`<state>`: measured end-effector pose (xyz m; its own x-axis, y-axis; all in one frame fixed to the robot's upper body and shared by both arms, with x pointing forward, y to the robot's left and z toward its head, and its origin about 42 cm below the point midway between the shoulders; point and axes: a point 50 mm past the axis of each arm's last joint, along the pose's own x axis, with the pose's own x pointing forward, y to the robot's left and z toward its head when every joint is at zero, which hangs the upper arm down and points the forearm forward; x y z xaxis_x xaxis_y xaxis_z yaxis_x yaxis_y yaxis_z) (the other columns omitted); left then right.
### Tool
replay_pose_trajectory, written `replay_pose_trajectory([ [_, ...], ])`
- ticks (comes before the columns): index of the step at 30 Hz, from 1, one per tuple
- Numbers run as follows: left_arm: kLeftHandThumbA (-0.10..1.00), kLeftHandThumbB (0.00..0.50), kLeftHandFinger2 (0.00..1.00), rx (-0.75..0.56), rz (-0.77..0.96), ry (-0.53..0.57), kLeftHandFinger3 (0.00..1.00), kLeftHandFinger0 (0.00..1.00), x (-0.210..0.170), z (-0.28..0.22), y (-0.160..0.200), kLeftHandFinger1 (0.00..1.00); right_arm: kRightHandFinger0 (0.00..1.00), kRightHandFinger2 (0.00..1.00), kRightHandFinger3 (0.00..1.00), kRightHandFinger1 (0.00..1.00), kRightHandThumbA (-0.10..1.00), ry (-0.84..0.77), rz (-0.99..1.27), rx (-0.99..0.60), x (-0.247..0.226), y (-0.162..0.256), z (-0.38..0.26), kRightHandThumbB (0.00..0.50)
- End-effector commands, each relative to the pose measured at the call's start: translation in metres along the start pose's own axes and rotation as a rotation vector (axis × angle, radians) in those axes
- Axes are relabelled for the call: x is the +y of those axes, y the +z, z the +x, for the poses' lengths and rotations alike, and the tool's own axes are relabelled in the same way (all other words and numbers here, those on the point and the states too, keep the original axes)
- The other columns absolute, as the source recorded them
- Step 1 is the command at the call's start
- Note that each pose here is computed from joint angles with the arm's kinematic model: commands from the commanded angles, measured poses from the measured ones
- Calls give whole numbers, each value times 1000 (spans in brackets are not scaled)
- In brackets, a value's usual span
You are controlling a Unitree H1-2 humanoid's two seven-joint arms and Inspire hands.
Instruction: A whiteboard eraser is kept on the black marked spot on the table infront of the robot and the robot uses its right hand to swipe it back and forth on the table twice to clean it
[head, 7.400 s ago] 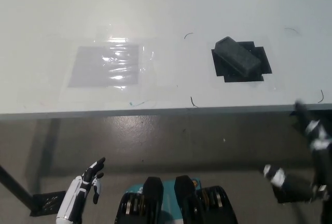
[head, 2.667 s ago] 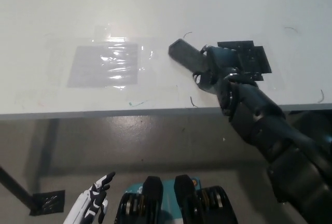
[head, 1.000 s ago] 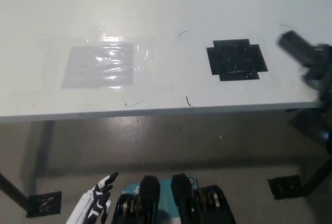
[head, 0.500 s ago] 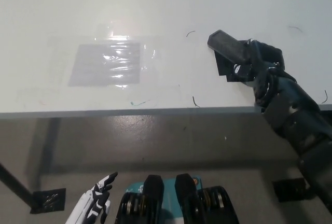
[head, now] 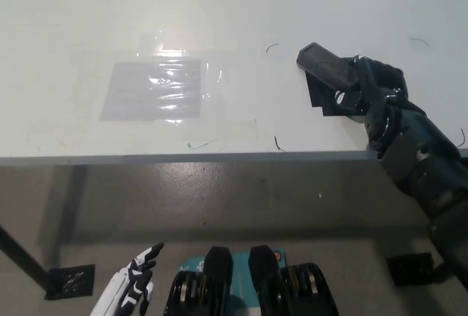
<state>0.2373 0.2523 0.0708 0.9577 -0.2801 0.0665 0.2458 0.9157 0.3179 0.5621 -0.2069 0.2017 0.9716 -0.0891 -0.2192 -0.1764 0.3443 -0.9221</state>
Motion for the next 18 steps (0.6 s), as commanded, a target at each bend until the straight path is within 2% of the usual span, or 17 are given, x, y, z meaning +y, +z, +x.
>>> replay_pose_trajectory([
  [1,1000,500,1000,-35,18,1,1000,1000,9,2,4,1000,1000,1000,1000,1000,747,133,107,-3,-36,-9,7,500],
  [3,1000,500,1000,-34,16,3,1000,1000,10,4,4,1000,1000,1000,1000,1000,808,137,147,-98,-62,13,9,500],
  [5,1000,500,1000,-35,21,3,1000,1000,10,5,5,1000,1000,1000,1000,1000,809,134,214,-163,-80,27,9,500],
  [6,1000,500,1000,-35,22,4,1000,1000,10,5,5,1000,1000,1000,1000,1000,938,133,232,-175,-84,30,9,500],
  [7,1000,500,1000,-40,25,6,1000,1000,10,6,5,1000,1000,1000,1000,1000,812,121,263,-225,-96,38,8,500],
  [10,1000,500,1000,-43,21,6,1000,1000,10,8,5,1000,1000,1000,1000,1000,827,120,367,-348,-125,50,4,500],
  [16,1000,500,1000,-47,13,6,1000,1000,11,8,6,1000,1000,1000,1000,1000,861,99,456,-441,-162,63,-8,500],
  [17,1000,500,1000,-46,10,5,1000,1000,12,9,7,1000,1000,1000,1000,1000,757,86,502,-475,-173,65,-12,500],
  [18,1000,500,1000,-46,13,4,1000,1000,12,9,7,1000,1000,1000,1000,1000,754,79,515,-492,-180,66,-17,500],
])
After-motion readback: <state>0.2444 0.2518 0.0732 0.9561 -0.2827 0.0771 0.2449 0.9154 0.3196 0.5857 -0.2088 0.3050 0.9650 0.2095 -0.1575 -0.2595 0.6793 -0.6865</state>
